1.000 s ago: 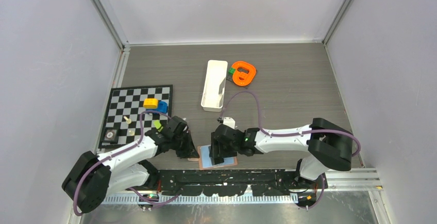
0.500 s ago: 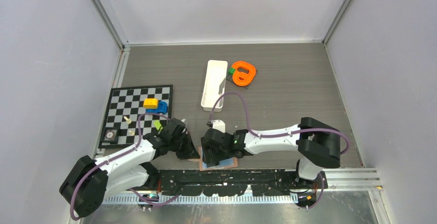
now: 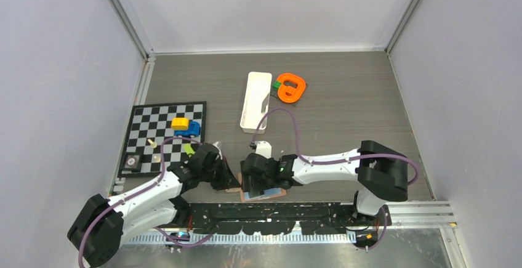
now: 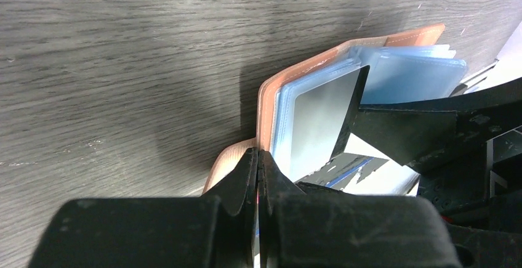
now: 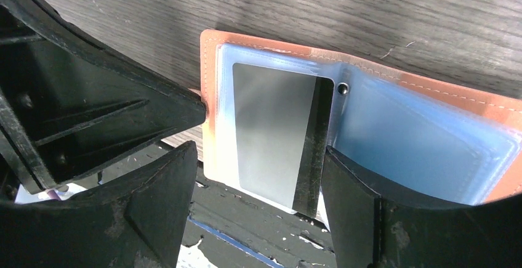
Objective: Put the credit cards into the card holder
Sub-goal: Insert the credit card into the card holder.
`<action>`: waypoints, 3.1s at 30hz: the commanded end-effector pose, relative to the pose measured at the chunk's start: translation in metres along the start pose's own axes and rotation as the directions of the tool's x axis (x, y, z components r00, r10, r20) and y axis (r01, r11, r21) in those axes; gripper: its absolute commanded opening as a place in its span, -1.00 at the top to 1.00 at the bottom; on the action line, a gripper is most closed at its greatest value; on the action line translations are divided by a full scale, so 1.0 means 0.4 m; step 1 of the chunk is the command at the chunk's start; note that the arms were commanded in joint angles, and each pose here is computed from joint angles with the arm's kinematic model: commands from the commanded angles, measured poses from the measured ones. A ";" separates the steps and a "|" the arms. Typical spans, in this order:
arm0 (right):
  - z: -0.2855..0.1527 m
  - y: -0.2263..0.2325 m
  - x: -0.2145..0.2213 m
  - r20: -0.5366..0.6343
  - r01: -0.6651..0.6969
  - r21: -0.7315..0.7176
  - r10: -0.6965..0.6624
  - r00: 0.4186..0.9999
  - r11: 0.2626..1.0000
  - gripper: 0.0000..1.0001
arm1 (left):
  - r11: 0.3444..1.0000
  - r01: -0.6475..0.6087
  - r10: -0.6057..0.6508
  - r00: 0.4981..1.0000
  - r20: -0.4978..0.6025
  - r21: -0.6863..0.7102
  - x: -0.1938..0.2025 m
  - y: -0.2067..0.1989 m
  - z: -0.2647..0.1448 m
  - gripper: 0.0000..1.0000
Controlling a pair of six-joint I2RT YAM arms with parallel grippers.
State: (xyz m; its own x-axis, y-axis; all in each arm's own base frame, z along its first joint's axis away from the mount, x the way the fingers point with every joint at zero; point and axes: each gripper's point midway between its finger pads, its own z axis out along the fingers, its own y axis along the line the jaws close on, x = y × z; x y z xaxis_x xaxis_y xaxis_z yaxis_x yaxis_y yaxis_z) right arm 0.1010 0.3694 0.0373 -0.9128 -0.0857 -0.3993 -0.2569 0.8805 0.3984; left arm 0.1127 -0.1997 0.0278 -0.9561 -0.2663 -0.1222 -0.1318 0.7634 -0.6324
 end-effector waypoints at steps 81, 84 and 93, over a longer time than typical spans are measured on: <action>-0.112 -0.087 -0.097 0.168 -0.107 0.128 0.084 0.982 0.986 -0.03 | 0.992 -0.080 0.072 0.994 0.076 0.096 -0.041 -0.072 -0.010 1.00; -0.107 -0.074 -0.094 0.159 -0.107 0.101 0.090 0.983 0.989 -0.02 | 0.992 -0.079 0.072 0.995 0.075 0.095 -0.040 -0.071 -0.009 1.00; -0.130 -0.074 -0.112 0.180 -0.096 0.114 0.074 0.981 0.989 0.01 | 0.993 -0.078 0.072 0.995 0.074 0.094 -0.039 -0.068 -0.009 1.00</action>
State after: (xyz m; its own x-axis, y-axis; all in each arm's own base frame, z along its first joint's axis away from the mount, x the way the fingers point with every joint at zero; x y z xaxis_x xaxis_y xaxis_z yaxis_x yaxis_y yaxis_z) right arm 0.1233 0.3225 0.0711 -0.8820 0.0413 -0.4695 -0.1355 0.9319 0.3365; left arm 0.1264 -0.2081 0.0391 -0.9421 -0.2694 -0.1996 -0.0693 0.7390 -0.6701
